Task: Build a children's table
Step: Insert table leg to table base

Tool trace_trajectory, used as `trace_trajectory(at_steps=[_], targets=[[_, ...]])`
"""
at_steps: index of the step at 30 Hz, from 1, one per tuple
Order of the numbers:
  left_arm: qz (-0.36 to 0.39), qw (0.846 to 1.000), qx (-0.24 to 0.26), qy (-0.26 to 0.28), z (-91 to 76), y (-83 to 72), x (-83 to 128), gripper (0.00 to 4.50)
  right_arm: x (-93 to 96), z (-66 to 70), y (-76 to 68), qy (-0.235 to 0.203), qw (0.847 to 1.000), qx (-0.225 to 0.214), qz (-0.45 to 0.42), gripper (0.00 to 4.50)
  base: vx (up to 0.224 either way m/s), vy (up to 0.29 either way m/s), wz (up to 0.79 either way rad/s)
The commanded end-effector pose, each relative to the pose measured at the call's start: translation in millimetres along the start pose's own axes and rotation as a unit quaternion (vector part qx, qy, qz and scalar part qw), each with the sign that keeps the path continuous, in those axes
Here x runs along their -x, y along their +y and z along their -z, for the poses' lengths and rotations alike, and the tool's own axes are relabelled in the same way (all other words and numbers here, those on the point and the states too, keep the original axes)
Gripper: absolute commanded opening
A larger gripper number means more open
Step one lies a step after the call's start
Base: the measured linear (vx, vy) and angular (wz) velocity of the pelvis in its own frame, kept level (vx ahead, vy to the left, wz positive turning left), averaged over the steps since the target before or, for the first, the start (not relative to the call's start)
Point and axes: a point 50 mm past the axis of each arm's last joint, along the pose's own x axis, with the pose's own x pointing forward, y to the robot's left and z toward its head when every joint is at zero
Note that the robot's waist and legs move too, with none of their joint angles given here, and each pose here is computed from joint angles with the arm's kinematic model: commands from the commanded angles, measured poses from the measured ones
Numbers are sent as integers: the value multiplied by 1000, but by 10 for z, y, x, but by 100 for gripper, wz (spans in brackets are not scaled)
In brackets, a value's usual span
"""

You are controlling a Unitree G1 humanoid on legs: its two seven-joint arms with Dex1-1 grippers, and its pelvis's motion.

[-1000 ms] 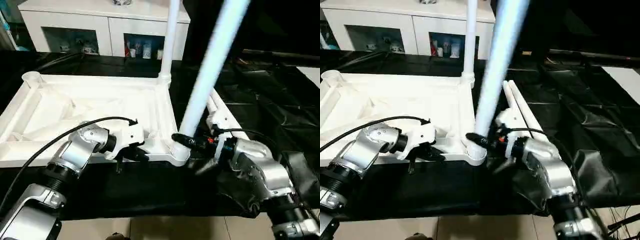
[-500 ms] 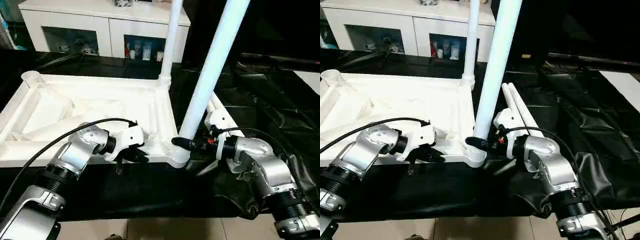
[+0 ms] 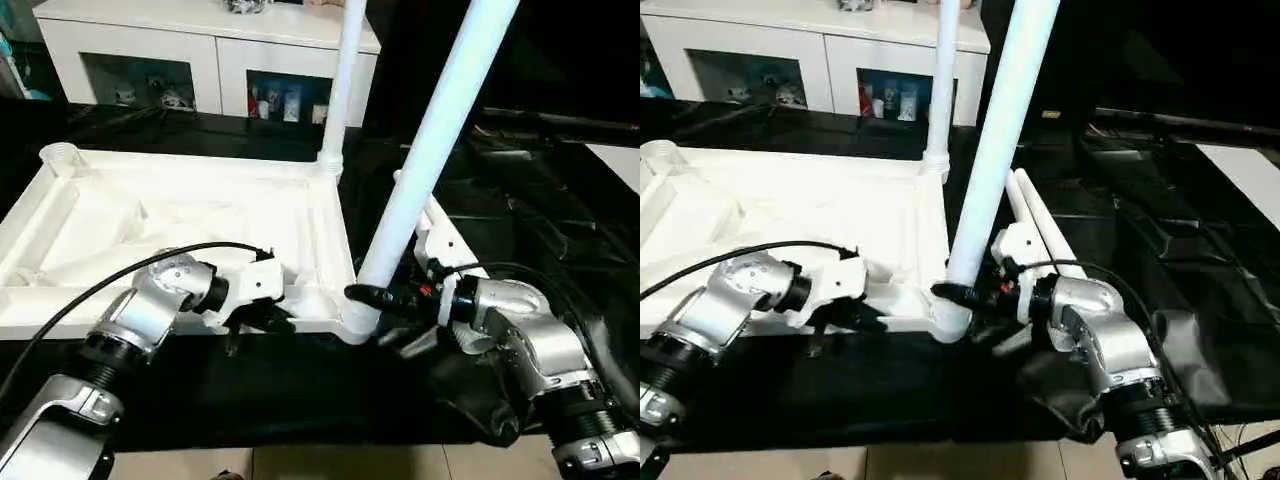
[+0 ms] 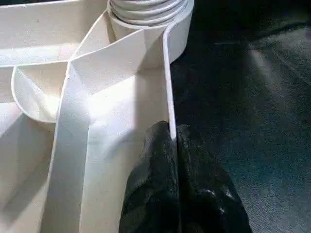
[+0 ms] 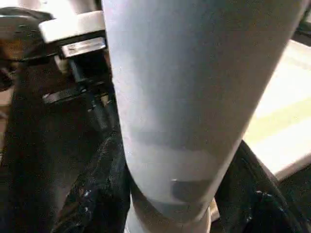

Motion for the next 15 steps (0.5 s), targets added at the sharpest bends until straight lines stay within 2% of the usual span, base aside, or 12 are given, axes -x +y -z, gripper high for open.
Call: trace_trajectory(at_steps=[1,11,15], targets=[[40,998,-42,-11,-120,-33,-19,0,83,564,179,101,990,-92,-36,183,0,0,0],[57,997,-53,-10,-137,-37,22,0,100,573,192,105,989,-80,-66,183,0,0,0],[36,998,-44,0,-89,-5,41,0,66,615,145,105,991,-80,-33,183,0,0,0]])
